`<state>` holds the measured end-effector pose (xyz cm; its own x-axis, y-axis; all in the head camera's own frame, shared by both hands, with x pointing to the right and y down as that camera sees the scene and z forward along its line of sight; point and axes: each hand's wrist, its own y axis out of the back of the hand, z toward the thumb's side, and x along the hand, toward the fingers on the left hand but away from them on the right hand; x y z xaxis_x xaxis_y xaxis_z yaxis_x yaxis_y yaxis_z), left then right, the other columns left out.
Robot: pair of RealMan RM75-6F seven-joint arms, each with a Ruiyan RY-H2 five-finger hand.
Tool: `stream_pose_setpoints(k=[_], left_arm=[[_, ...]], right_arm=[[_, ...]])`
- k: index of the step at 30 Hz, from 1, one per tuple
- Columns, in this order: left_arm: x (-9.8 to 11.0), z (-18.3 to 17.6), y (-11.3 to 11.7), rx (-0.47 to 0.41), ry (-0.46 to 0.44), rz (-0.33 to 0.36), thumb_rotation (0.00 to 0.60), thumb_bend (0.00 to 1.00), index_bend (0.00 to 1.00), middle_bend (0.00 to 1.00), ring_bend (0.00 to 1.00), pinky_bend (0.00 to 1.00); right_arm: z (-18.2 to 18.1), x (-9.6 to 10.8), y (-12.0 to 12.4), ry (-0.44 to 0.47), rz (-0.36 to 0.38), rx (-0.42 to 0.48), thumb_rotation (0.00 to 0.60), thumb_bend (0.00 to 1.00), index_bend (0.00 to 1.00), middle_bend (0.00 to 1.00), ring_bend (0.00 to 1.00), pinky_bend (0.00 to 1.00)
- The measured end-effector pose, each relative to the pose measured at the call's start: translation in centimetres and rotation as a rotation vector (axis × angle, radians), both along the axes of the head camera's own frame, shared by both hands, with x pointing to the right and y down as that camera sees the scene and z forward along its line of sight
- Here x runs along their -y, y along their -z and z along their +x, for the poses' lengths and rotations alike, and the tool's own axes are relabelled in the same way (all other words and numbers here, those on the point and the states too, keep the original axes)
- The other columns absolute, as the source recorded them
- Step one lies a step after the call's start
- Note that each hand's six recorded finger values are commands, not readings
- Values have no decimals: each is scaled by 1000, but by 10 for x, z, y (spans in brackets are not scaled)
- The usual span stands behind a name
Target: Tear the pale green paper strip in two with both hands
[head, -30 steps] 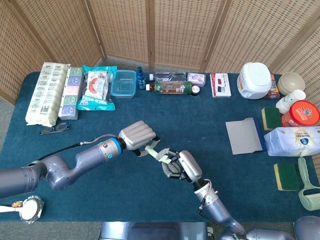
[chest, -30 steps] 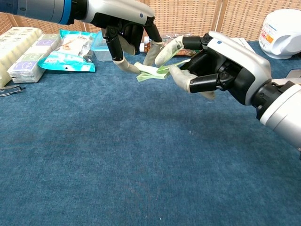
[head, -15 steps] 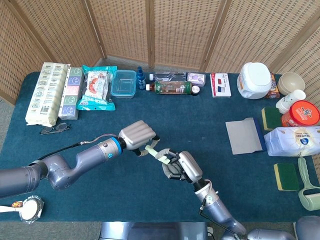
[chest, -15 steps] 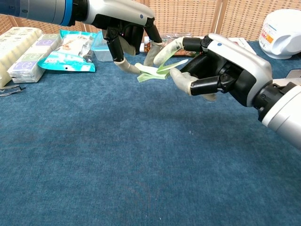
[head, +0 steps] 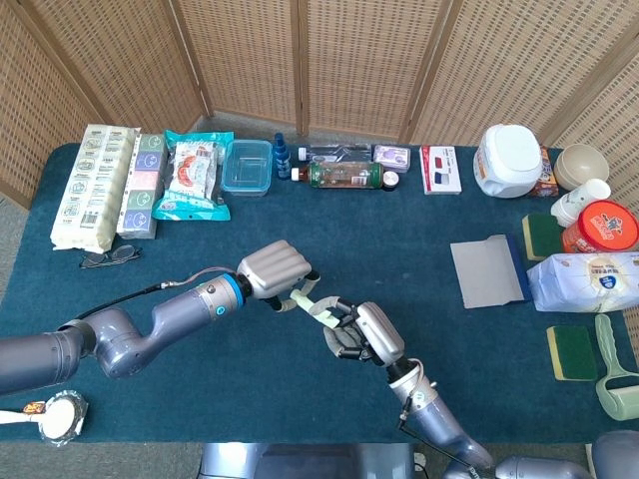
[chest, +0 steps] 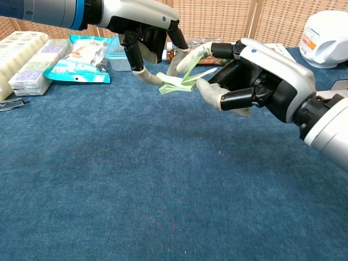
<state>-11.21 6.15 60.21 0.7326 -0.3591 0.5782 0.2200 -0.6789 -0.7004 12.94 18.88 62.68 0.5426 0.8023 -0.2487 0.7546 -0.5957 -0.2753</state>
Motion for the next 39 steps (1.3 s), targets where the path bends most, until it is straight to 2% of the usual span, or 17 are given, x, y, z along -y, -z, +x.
stream_pose_setpoints(k=[20, 39], left_arm=[[-2, 2, -2, -1, -9, -8, 600, 420, 658, 1000, 1000, 903], [-5, 1, -6, 7, -14, -11, 600, 420, 658, 1000, 1000, 903]], right_arm=[[-1, -1, 0, 9, 3, -6, 600, 661, 435, 996, 929, 907], [-2, -2, 0, 7, -1, -6, 600, 660, 576, 1000, 937, 907]])
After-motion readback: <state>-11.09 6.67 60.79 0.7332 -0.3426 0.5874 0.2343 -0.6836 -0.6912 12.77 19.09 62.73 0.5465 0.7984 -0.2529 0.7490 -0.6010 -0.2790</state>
